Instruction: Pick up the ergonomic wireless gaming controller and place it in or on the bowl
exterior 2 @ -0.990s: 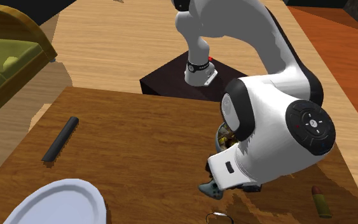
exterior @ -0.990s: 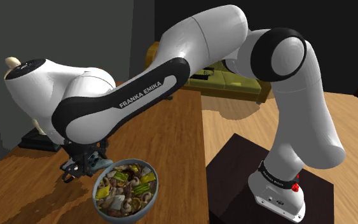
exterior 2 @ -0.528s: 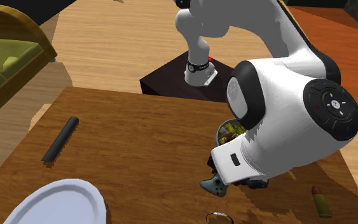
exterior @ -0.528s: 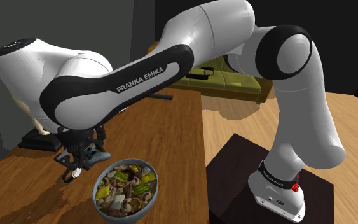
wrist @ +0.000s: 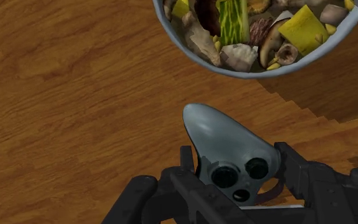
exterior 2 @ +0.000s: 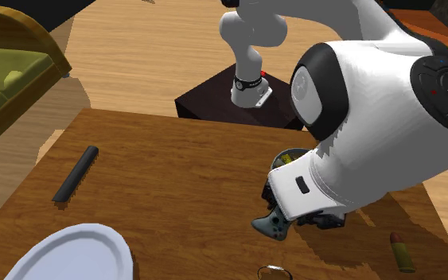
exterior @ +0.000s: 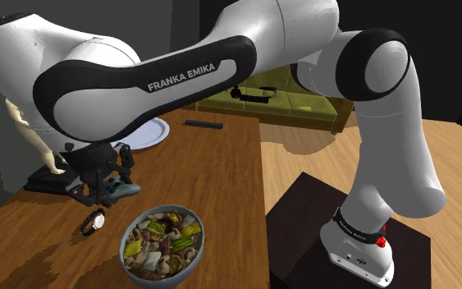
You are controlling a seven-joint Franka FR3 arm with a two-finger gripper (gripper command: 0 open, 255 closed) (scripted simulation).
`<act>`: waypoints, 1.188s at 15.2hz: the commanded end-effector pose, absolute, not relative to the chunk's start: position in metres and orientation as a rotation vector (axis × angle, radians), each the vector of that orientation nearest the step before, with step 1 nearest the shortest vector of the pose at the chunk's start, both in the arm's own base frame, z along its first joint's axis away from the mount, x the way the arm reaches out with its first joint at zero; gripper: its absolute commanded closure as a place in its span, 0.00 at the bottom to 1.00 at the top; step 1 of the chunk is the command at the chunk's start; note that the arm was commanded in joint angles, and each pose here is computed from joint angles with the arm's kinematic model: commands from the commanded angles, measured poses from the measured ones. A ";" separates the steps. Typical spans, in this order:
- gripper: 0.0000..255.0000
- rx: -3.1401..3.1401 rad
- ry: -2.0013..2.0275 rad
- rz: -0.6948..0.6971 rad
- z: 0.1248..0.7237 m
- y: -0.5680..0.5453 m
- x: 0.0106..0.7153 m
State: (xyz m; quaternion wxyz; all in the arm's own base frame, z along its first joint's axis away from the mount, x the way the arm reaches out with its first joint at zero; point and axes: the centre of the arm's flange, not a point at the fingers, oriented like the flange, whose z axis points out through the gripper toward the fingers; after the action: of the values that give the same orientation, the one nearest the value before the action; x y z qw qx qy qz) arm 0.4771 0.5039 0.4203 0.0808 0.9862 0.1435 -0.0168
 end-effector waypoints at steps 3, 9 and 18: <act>1.00 2.948 0.429 -0.051 0.442 0.505 0.477; 1.00 2.948 0.429 -0.051 0.459 0.500 0.438; 1.00 2.948 0.429 -0.051 0.466 0.486 0.320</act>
State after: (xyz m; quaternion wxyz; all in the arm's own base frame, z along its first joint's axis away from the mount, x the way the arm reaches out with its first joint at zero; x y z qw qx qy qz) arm 0.3348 0.4849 0.4639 0.0806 0.9862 0.1440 -0.0169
